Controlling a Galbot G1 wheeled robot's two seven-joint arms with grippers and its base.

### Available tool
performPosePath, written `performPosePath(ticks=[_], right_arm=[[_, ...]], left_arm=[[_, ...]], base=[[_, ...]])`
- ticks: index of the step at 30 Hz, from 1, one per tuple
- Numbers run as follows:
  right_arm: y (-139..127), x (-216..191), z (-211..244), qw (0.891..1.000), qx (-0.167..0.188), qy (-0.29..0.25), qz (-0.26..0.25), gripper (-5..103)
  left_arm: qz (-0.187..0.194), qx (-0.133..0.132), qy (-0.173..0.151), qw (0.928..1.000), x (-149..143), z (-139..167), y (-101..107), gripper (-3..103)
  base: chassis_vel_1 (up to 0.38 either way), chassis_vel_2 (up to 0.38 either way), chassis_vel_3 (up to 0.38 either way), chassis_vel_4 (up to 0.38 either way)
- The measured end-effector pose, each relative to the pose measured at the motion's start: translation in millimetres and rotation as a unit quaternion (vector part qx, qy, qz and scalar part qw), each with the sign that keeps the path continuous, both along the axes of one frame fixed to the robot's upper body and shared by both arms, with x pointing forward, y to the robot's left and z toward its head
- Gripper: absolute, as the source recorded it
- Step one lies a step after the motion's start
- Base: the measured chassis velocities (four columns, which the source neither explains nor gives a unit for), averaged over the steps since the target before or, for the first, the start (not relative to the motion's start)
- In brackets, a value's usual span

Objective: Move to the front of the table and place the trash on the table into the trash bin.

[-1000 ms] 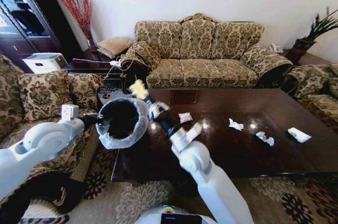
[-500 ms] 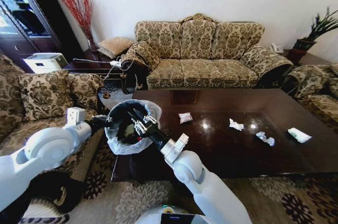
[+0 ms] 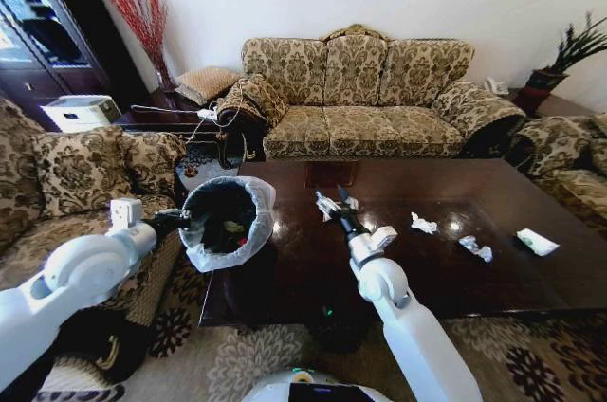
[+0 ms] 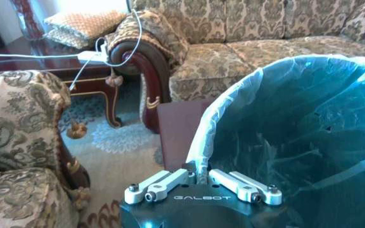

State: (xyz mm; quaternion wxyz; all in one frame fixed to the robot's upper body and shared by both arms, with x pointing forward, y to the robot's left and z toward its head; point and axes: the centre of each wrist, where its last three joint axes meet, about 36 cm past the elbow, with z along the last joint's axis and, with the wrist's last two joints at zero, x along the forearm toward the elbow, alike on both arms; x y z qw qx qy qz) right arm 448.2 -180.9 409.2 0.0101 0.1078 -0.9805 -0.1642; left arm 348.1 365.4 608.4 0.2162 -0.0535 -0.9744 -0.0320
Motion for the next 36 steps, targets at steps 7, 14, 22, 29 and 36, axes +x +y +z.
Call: performPosePath(ticks=[7, 14, 22, 29, 36], right_arm=[[6, 39, -34, 0.999, -0.015, 0.037, -0.033, 100], [22, 62, -53, 0.996, -0.021, 0.079, -0.037, 100], [32, 86, -71, 0.993, -0.023, 0.111, -0.026, 100], [44, 107, -77, 0.992, -0.031, 0.125, -0.012, 100], [52, 116, -82, 0.990, -0.036, 0.134, -0.008, 74]], left_arm=[[-0.005, -0.001, -0.008, 1.0000, -3, 4, -3, 0], [-0.012, -0.006, -0.008, 0.9999, -5, 3, -6, 0], [-0.014, -0.009, -0.008, 0.9998, -6, 2, -8, 0], [-0.017, -0.013, -0.011, 0.9997, -8, 1, -10, 0], [-0.018, -0.017, -0.018, 0.9995, -9, -3, -10, 0]], base=[[-0.116, -0.083, 0.106, 0.090], [-0.101, -0.108, 0.105, 0.102], [0.015, -0.002, -0.005, 0.005], [0.000, 0.000, 0.000, 0.000], [0.000, 0.000, 0.000, 0.000]])
